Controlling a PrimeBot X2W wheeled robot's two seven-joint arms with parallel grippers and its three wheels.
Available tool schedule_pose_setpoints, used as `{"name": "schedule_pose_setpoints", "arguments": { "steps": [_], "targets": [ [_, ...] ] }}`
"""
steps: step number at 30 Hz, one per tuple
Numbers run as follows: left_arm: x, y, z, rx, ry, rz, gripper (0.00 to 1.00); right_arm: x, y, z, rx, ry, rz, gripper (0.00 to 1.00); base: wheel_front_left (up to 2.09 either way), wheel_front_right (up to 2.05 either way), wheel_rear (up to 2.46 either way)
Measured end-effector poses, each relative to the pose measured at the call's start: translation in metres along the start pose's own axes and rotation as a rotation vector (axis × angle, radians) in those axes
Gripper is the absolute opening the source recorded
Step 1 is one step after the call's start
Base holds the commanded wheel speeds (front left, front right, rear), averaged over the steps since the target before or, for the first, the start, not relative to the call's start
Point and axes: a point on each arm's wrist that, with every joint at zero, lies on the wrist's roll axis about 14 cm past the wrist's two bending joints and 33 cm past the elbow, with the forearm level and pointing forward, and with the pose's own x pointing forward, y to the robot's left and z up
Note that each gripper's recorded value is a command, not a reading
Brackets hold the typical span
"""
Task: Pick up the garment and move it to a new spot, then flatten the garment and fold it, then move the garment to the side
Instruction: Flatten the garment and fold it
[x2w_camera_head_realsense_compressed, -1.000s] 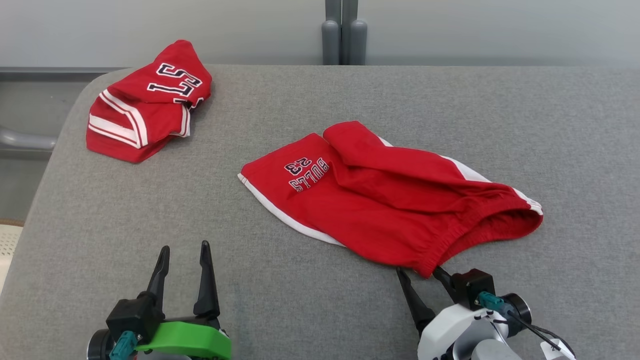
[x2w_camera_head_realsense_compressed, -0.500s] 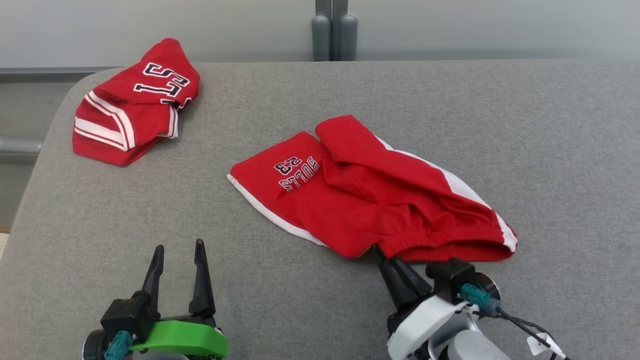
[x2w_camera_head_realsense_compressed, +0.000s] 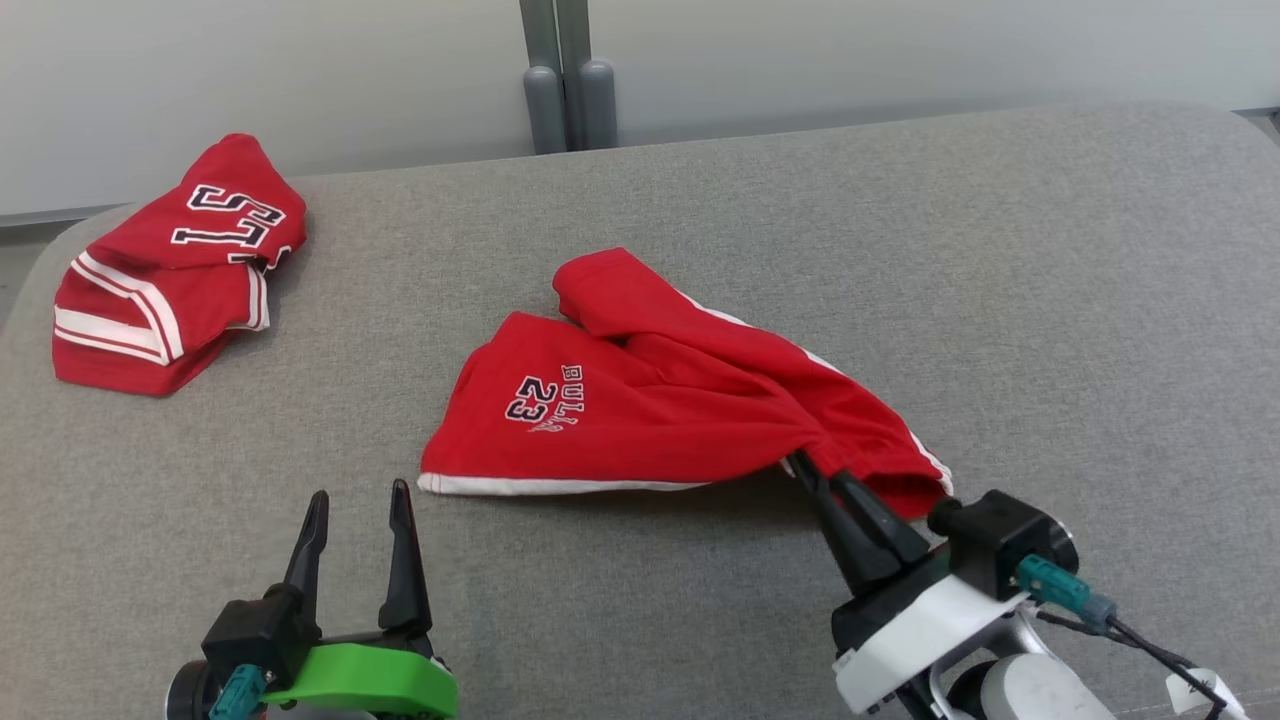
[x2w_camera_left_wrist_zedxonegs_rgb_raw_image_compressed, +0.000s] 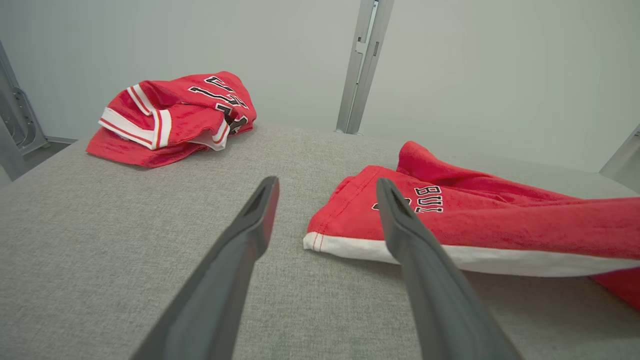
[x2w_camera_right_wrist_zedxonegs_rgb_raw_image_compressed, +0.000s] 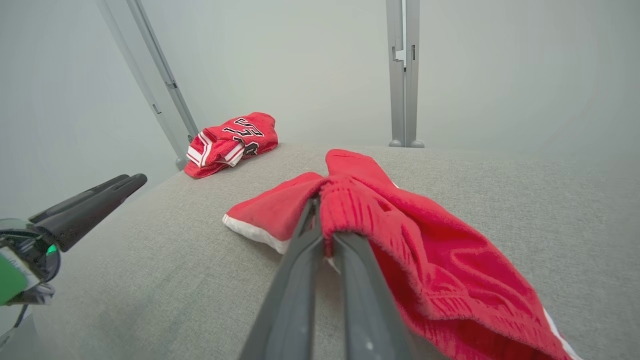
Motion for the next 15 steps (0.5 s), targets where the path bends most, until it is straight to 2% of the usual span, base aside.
{"name": "schedule_pose_setpoints", "arguments": {
  "steps": [4,15],
  "targets": [
    [0.0,-0.003,-0.002,-0.001,0.006,-0.013,1.0,-0.002,-0.029,0.007,-0.035,0.01,-0.081,0.0,0.0,0.0,0.0],
    [-0.003,0.011,-0.006,0.003,0.02,0.03,1.0,0.019,-0.115,-0.027,-0.103,0.209,-0.221,0.0,0.0,0.0,0.0]
  ]
}}
